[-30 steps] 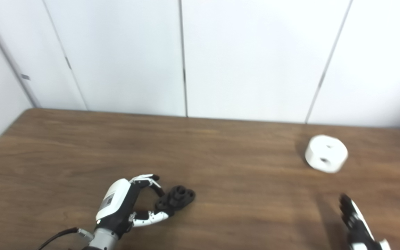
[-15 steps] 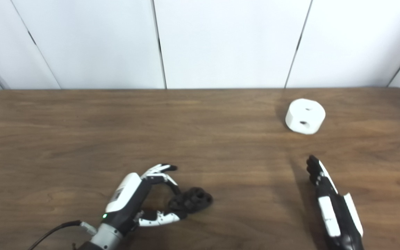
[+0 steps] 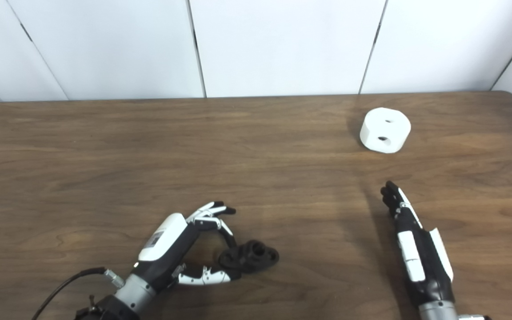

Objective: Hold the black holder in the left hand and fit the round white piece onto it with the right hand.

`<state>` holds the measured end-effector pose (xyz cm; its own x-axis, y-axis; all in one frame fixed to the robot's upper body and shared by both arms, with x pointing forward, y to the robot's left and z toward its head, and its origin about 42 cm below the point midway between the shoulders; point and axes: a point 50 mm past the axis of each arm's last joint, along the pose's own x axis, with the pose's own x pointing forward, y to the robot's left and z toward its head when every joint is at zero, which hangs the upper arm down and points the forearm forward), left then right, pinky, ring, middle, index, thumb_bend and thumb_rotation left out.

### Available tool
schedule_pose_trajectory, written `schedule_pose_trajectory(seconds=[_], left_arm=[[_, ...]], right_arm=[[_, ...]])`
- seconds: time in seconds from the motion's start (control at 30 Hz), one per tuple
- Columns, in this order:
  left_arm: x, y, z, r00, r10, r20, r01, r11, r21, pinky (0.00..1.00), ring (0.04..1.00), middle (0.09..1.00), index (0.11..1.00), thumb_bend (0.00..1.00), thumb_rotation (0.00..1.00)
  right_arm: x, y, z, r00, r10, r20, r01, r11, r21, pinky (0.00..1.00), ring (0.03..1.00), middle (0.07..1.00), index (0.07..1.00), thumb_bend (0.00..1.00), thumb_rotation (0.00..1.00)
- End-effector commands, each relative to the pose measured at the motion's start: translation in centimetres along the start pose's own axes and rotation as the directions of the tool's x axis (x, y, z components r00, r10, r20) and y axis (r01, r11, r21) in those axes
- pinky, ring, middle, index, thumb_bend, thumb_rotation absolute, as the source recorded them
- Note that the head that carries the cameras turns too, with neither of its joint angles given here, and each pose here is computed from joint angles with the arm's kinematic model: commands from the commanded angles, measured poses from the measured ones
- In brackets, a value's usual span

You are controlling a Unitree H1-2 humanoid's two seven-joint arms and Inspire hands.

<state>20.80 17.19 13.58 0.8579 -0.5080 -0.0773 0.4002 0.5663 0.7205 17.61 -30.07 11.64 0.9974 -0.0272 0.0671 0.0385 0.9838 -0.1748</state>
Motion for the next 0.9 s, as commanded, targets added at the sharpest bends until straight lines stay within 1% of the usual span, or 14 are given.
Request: schedule_pose_trajectory(seconds=[0.0,0.07,0.17,0.37,0.47,0.63,0.77,0.87], left_arm=[[-1.9,-1.7,-3.7,0.964,-0.137,-0.226,0.148,0.988,0.034,0.85,0.926,0.846,0.492,0.5,0.05],[-1.9,-1.5,-3.6,0.966,-0.121,-0.23,0.148,0.984,0.104,0.86,0.916,0.836,0.491,0.51,0.04],[-1.8,-1.4,-3.4,0.964,-0.099,-0.246,0.154,0.964,0.216,0.9,0.9,0.824,0.492,0.51,0.05],[-1.8,-1.3,-2.8,0.965,-0.048,-0.259,0.138,0.93,0.341,0.91,0.888,0.808,0.491,0.51,0.05],[-1.8,-1.3,-2.7,0.965,-0.033,-0.262,0.133,0.919,0.372,0.93,0.894,0.809,0.491,0.51,0.05],[-1.7,-1.4,-2.7,0.962,-0.021,-0.271,0.136,0.9,0.414,0.92,0.893,0.81,0.491,0.51,0.05],[-1.6,-1.5,-2.8,0.961,-0.018,-0.276,0.132,0.906,0.401,0.92,0.892,0.809,0.491,0.51,0.05],[-1.5,-1.5,-2.9,0.958,-0.018,-0.286,0.134,0.909,0.394,0.92,0.889,0.809,0.491,0.51,0.05]], right_arm=[[0.0,-0.1,0.9,1.0,-0.009,0.024,0.009,1.0,-0.01,1.0,0.96,0.942,0.939,0.58,1.0],[0.1,-0.2,0.9,1.0,-0.012,0.022,0.012,1.0,-0.008,1.0,0.96,0.943,0.941,0.59,1.0],[0.0,-0.3,0.9,1.0,-0.016,0.019,0.016,1.0,-0.005,1.0,0.955,0.938,0.937,0.59,1.0],[-0.1,-0.6,0.9,1.0,-0.013,0.018,0.013,1.0,-0.007,1.0,0.954,0.939,0.936,0.58,1.0],[-0.1,-0.8,0.9,1.0,-0.01,0.02,0.01,1.0,-0.003,1.0,0.958,0.943,0.938,0.58,1.0],[-0.1,-0.9,0.6,1.0,-0.014,0.019,0.014,1.0,0.007,1.0,0.956,0.941,0.936,0.57,1.0],[0.1,-1.1,0.4,0.999,-0.017,0.03,0.016,1.0,0.026,1.0,0.955,0.942,0.941,0.56,0.99],[0.2,-1.3,0.9,0.999,-0.022,0.042,0.022,1.0,0.011,1.0,0.962,0.952,0.953,0.54,0.99]])
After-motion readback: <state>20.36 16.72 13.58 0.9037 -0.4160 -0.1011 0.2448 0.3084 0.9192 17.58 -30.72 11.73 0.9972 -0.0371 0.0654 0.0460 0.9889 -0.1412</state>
